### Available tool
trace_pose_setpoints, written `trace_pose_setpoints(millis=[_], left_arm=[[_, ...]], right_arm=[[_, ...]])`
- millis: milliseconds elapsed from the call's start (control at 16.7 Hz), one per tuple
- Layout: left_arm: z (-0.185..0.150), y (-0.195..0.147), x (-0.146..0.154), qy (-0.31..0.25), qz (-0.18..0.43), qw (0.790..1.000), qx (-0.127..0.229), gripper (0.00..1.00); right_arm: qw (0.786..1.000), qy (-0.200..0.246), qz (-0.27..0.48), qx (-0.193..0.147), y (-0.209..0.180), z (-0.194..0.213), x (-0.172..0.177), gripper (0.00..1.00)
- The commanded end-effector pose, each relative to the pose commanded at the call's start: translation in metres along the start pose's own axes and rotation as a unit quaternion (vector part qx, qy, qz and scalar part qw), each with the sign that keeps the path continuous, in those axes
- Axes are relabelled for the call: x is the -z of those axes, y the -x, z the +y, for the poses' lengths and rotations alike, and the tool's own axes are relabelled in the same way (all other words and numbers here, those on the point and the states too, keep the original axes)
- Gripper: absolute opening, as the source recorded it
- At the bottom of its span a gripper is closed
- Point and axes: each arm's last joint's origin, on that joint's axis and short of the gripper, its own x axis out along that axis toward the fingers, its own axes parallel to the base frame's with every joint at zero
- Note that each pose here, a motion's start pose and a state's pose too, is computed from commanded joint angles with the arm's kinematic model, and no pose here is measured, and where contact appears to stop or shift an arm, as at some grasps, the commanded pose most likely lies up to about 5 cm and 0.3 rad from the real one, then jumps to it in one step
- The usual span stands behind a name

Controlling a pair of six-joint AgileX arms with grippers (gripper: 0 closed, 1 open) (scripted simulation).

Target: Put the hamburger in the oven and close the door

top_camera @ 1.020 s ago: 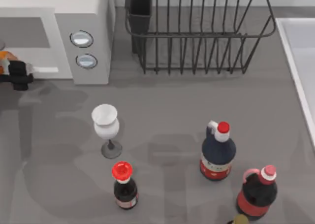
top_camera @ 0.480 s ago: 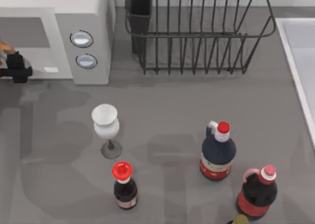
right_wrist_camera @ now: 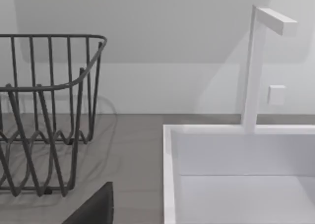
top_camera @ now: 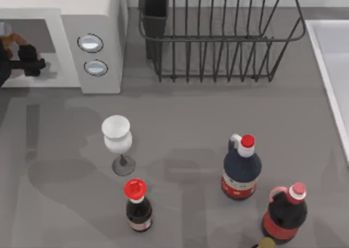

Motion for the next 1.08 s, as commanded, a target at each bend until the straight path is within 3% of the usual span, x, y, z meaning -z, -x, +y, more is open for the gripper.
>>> trace_pose_setpoints(millis=[420, 840, 1080], left_arm=[[0.007, -0.083, -0.028, 0.002, -0.015, 1.000, -0.010, 0.00], [0.004, -0.095, -0.027, 0.002, -0.007, 1.000, -0.009, 0.00], [0.004, -0.095, -0.027, 0.002, -0.007, 1.000, -0.009, 0.30]], right_arm=[[1.000, 0.000, 0.000, 0.000, 0.000, 0.000, 0.000, 1.00], [1.000, 0.000, 0.000, 0.000, 0.000, 0.000, 0.000, 1.00], [1.000, 0.000, 0.000, 0.000, 0.000, 0.000, 0.000, 1.00]])
